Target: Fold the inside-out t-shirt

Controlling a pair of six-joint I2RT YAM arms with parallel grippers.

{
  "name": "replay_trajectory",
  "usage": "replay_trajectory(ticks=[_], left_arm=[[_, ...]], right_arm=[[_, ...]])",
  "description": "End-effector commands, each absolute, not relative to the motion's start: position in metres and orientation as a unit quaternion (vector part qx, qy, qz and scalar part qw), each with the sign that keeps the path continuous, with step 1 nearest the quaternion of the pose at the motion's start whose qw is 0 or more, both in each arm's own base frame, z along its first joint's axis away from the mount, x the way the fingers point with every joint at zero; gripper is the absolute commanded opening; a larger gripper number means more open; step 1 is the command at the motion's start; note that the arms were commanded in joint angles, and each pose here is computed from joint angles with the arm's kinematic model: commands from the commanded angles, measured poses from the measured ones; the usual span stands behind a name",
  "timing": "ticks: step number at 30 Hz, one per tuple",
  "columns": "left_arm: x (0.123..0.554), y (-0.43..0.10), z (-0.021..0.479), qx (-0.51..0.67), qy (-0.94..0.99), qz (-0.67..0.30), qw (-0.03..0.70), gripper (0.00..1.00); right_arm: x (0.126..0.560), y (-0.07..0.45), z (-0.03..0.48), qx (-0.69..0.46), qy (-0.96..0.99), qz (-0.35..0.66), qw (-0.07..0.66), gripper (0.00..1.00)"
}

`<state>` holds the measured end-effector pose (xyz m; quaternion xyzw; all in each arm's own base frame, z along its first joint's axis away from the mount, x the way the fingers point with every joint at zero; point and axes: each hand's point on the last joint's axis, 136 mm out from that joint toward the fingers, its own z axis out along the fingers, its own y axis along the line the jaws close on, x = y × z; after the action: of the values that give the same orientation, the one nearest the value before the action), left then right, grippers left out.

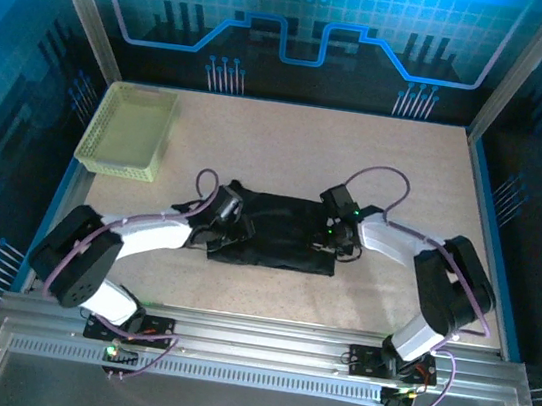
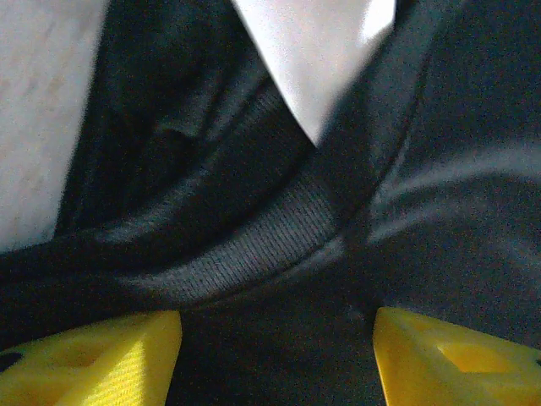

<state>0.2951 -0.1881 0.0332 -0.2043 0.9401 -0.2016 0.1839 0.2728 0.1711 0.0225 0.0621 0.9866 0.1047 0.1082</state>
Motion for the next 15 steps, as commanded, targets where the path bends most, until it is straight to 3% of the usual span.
replay_trajectory(ticks=[1,5,8,15], left_arm=[[0.325,-0.191,0.029,-0.139,0.955,-0.179,0.189,0.65],[0.382,-0.230,0.035,-0.064,0.961,-0.189,0.189,0.67],[0.410,-0.255,0.052,-0.027,0.959,-0.206,0.191,0.70],[0.406,-0.224,0.123,-0.061,0.953,-0.159,0.249,0.84]], right_arm=[[0.230,0.146,0.009,0.117,0.989,0.052,0.075,0.40],[0.206,0.163,0.023,0.101,0.989,0.077,0.078,0.40],[0.213,0.180,0.052,0.064,0.988,0.101,0.102,0.42],[0.307,0.185,0.113,-0.003,0.974,0.127,0.187,0.47]])
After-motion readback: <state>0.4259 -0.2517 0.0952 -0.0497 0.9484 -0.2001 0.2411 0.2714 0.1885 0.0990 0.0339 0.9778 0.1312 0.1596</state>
